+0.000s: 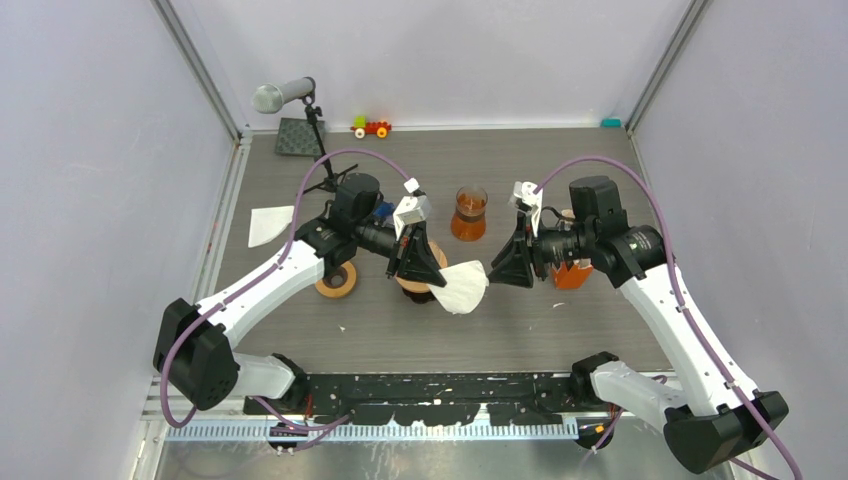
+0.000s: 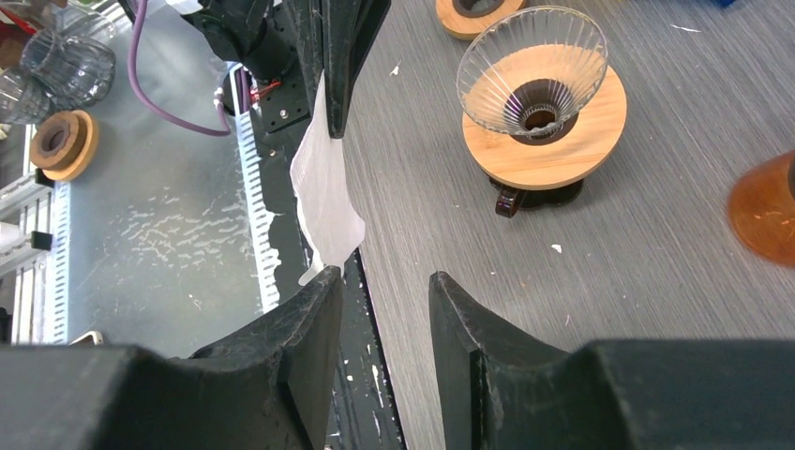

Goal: Place the coffee filter in the dripper
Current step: Place the coffee filter in the coffee dripper.

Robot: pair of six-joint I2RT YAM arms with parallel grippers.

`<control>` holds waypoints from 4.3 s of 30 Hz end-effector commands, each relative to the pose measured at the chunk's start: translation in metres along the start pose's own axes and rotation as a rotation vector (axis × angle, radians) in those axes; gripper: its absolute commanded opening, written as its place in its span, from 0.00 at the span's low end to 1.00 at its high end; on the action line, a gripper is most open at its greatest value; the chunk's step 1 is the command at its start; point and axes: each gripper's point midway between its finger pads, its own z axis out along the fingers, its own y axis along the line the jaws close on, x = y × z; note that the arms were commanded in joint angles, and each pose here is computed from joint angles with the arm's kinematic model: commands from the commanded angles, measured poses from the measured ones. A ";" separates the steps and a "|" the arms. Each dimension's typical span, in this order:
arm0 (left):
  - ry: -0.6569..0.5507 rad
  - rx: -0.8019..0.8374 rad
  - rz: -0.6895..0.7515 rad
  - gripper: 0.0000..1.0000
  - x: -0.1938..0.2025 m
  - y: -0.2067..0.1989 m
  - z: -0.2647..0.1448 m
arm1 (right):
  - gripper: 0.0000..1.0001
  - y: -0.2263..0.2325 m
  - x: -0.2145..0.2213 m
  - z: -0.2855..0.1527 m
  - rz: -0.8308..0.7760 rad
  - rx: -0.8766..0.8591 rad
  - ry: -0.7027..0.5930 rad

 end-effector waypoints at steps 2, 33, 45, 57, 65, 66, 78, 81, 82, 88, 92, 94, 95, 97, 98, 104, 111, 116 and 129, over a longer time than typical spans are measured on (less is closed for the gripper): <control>-0.021 0.000 0.079 0.00 -0.019 -0.004 -0.002 | 0.44 0.009 -0.006 0.000 -0.015 -0.043 -0.024; -0.020 -0.001 0.067 0.00 -0.019 0.000 -0.001 | 0.40 0.004 -0.006 0.016 0.005 -0.055 -0.011; -0.065 -0.018 0.043 0.00 -0.031 0.010 0.003 | 0.28 -0.002 -0.014 0.029 0.023 -0.065 -0.065; -0.122 -0.109 0.053 0.00 -0.047 0.031 -0.004 | 0.15 0.002 -0.023 0.026 0.006 -0.074 -0.077; -0.192 -0.132 0.053 0.00 -0.060 0.033 -0.014 | 0.13 -0.003 -0.025 0.023 0.006 -0.016 -0.081; -0.194 -0.132 0.055 0.00 -0.059 0.032 -0.015 | 0.13 -0.003 -0.026 0.022 0.006 -0.016 -0.083; -0.188 -0.117 0.055 0.00 -0.053 0.027 -0.015 | 0.16 -0.013 -0.038 0.019 0.002 0.053 -0.106; -0.190 -0.119 0.057 0.00 -0.053 0.026 -0.015 | 0.12 -0.013 -0.035 0.020 0.003 0.053 -0.103; -0.190 -0.120 0.057 0.00 -0.052 0.027 -0.015 | 0.10 -0.013 -0.034 0.019 0.004 0.055 -0.103; -0.207 -0.209 0.018 0.19 -0.061 0.041 -0.018 | 0.00 -0.036 -0.050 0.011 0.038 0.219 -0.130; -0.115 -0.425 -0.049 0.46 -0.070 0.061 -0.028 | 0.01 -0.071 -0.073 -0.018 0.096 0.507 -0.168; -0.062 -0.537 -0.009 0.52 -0.075 0.067 -0.034 | 0.00 -0.081 -0.079 -0.028 0.137 0.589 -0.188; -0.056 -0.580 0.009 0.61 -0.081 0.069 -0.037 | 0.00 -0.085 -0.081 -0.030 0.164 0.618 -0.202; -0.050 -0.684 0.011 0.75 -0.087 0.080 -0.043 | 0.01 -0.095 -0.085 -0.032 0.220 0.673 -0.225; -0.049 -0.727 0.005 0.80 -0.089 0.086 -0.046 | 0.01 -0.100 -0.086 -0.033 0.249 0.700 -0.236; -0.039 -0.934 -0.031 0.87 -0.100 0.117 -0.059 | 0.01 -0.117 -0.095 -0.025 0.373 0.753 -0.286; 0.016 -0.947 -0.003 0.88 -0.106 0.125 -0.033 | 0.00 -0.128 -0.099 -0.020 0.474 0.783 -0.335; 0.055 -0.904 -0.003 0.88 -0.104 0.125 -0.007 | 0.01 -0.126 -0.096 -0.005 0.538 0.719 -0.338; 0.080 -0.924 -0.005 0.81 -0.105 0.138 0.002 | 0.00 -0.130 -0.086 0.007 0.575 0.675 -0.322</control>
